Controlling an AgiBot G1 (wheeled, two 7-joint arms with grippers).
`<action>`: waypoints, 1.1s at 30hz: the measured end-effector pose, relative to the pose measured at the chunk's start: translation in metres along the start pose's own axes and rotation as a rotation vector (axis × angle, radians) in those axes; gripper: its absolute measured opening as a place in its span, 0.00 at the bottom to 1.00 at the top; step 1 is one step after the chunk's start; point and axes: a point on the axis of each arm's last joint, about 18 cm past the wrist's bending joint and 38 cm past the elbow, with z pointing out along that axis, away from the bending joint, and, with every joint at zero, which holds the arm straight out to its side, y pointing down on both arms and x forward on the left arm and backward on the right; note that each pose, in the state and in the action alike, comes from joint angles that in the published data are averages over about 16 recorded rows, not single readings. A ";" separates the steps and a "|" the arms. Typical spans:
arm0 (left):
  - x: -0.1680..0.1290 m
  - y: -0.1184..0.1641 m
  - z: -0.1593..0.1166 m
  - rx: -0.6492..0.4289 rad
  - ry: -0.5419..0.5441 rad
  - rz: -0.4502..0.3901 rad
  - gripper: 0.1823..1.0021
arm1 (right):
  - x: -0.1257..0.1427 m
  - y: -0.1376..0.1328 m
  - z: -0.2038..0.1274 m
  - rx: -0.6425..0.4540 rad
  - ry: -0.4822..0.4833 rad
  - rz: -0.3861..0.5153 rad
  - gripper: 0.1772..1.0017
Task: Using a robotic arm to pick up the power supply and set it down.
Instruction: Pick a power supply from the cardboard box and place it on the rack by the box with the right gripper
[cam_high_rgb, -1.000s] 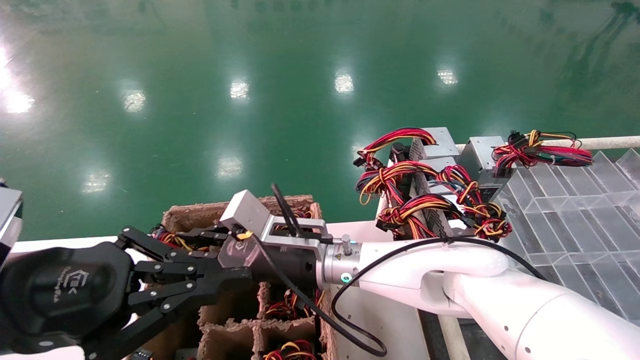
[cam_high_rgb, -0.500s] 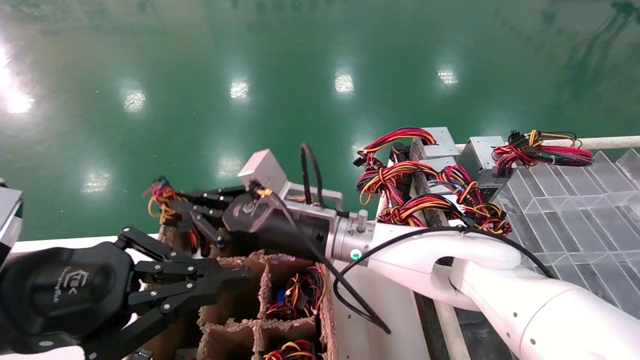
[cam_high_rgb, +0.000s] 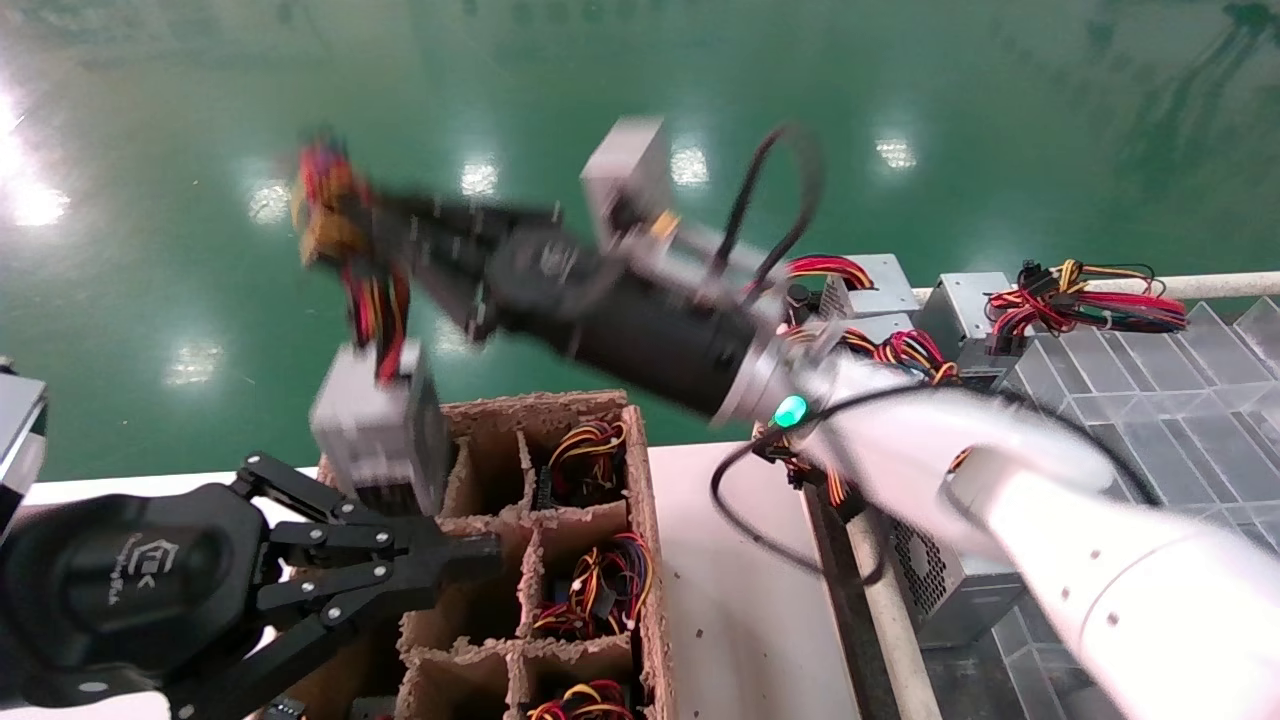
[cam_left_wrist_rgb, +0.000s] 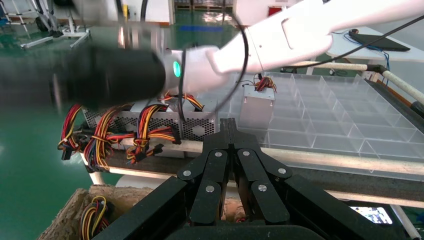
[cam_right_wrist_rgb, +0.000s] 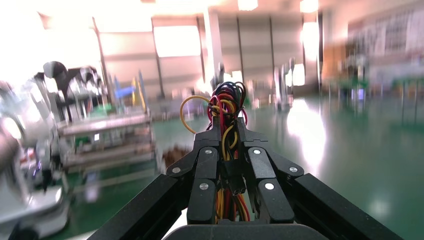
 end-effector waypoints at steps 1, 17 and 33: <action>0.000 0.000 0.000 0.000 0.000 0.000 0.01 | 0.002 -0.009 -0.001 0.020 -0.007 -0.015 0.07; 0.000 0.000 0.000 0.000 0.000 0.000 0.01 | 0.009 -0.117 -0.046 0.142 -0.144 -0.260 0.06; 0.000 0.000 0.000 0.000 0.000 0.000 0.01 | -0.012 -0.177 -0.151 0.072 -0.089 -0.322 0.06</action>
